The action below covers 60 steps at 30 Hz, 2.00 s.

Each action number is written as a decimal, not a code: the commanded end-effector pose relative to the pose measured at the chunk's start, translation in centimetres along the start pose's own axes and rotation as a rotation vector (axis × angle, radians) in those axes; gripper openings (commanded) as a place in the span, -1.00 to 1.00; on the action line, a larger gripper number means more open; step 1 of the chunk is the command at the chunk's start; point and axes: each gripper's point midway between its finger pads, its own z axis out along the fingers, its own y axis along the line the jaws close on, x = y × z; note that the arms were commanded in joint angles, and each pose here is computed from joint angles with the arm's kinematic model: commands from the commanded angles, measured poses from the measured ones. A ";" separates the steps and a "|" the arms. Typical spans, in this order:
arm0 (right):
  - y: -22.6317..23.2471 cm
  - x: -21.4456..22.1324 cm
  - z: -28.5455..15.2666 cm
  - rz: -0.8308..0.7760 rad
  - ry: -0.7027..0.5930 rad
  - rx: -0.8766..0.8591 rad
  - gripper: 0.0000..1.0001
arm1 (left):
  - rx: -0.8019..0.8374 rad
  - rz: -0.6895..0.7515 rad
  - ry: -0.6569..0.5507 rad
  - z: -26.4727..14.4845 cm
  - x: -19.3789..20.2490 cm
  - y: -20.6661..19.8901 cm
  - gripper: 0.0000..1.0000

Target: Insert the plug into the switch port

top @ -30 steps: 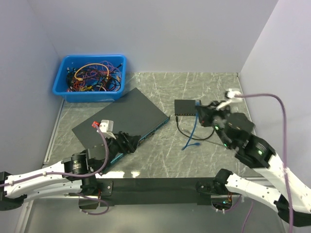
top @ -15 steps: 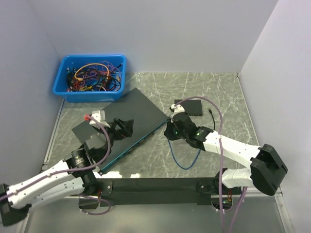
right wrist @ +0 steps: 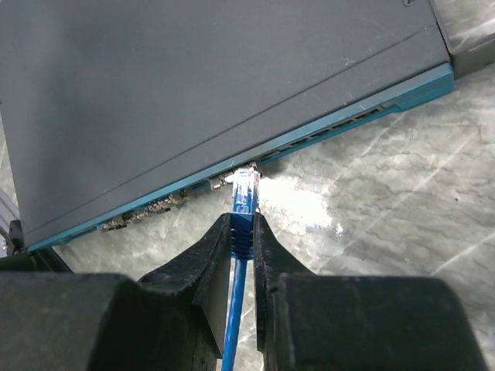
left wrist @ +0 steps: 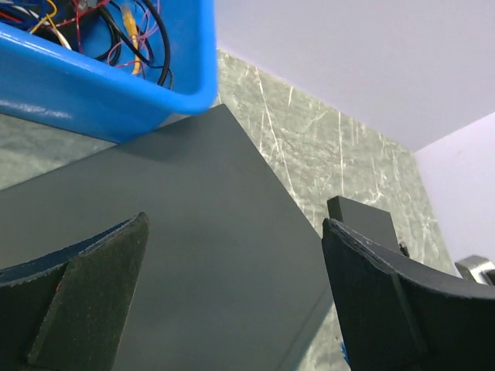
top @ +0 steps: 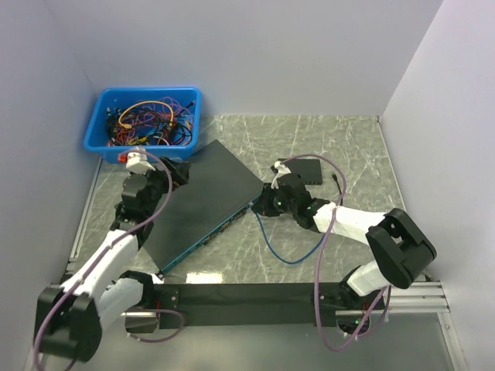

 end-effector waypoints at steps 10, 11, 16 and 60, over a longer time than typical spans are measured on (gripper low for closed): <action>-1.6 0.7 0.4 0.016 -0.020 0.047 -1.00 | 0.133 -0.049 0.073 5.7 -0.7 2.4 0.99; -1.6 0.8 0.4 0.014 -0.014 0.047 -1.00 | 0.132 -0.044 0.064 6.0 -0.8 2.5 0.99; -2.3 1.2 0.9 0.020 -0.003 0.079 -1.00 | 0.129 -0.050 0.104 7.8 0.8 3.9 0.97; 1.1 -0.9 2.5 -0.186 -0.157 0.182 -0.82 | 0.129 -0.136 0.135 9.4 3.8 7.5 0.83</action>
